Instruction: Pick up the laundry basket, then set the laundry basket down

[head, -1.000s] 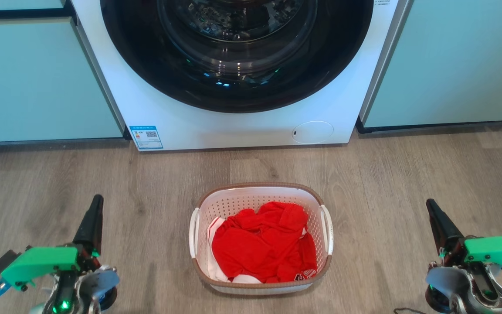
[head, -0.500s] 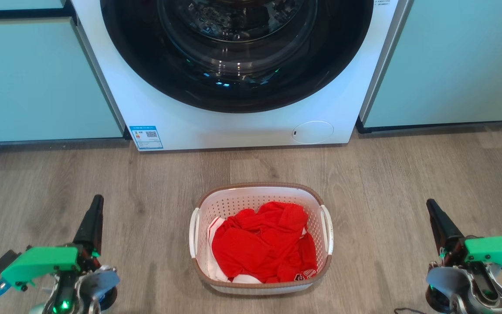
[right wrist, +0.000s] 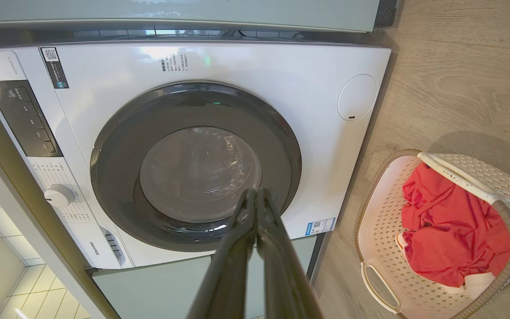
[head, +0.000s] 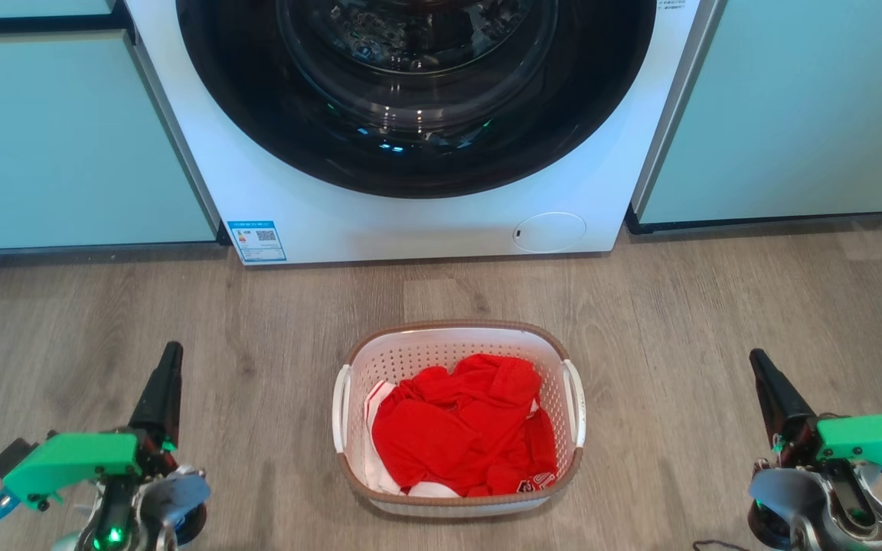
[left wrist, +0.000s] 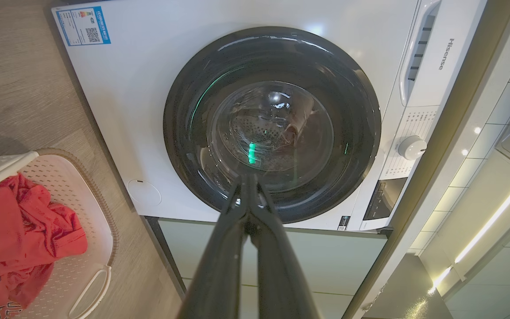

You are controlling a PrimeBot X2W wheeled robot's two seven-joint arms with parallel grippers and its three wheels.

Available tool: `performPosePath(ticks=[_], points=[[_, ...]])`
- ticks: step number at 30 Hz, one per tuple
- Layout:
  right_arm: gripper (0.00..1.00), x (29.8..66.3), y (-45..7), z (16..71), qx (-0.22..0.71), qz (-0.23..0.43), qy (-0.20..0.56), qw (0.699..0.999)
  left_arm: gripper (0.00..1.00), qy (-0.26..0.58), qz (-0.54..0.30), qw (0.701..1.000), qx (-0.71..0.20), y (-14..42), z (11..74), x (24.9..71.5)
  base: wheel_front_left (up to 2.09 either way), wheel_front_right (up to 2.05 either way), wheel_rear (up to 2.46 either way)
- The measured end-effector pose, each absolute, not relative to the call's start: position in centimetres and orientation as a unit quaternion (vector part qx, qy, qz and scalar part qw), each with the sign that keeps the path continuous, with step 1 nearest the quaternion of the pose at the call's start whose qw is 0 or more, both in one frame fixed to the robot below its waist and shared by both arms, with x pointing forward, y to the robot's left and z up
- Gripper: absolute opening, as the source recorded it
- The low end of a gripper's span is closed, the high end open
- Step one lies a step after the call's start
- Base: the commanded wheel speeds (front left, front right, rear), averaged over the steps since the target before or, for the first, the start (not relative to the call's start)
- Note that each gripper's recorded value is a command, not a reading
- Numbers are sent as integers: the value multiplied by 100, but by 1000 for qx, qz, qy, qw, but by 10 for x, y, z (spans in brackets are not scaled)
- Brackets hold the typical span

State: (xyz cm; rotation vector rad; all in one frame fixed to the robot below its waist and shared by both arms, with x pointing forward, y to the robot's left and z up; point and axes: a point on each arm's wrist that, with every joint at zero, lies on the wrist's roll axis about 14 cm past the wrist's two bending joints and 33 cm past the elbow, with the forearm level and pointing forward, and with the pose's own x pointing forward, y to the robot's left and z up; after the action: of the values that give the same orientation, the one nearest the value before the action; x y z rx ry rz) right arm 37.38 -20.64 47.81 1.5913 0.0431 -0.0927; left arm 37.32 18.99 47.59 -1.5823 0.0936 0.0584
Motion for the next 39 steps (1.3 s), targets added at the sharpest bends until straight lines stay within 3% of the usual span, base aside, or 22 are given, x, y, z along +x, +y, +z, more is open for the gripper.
performPosePath(ticks=[39], points=[[0,374,-207,478,714,-42,19,699,0,42,26,702,-711,190,476,373,0,0,0]])
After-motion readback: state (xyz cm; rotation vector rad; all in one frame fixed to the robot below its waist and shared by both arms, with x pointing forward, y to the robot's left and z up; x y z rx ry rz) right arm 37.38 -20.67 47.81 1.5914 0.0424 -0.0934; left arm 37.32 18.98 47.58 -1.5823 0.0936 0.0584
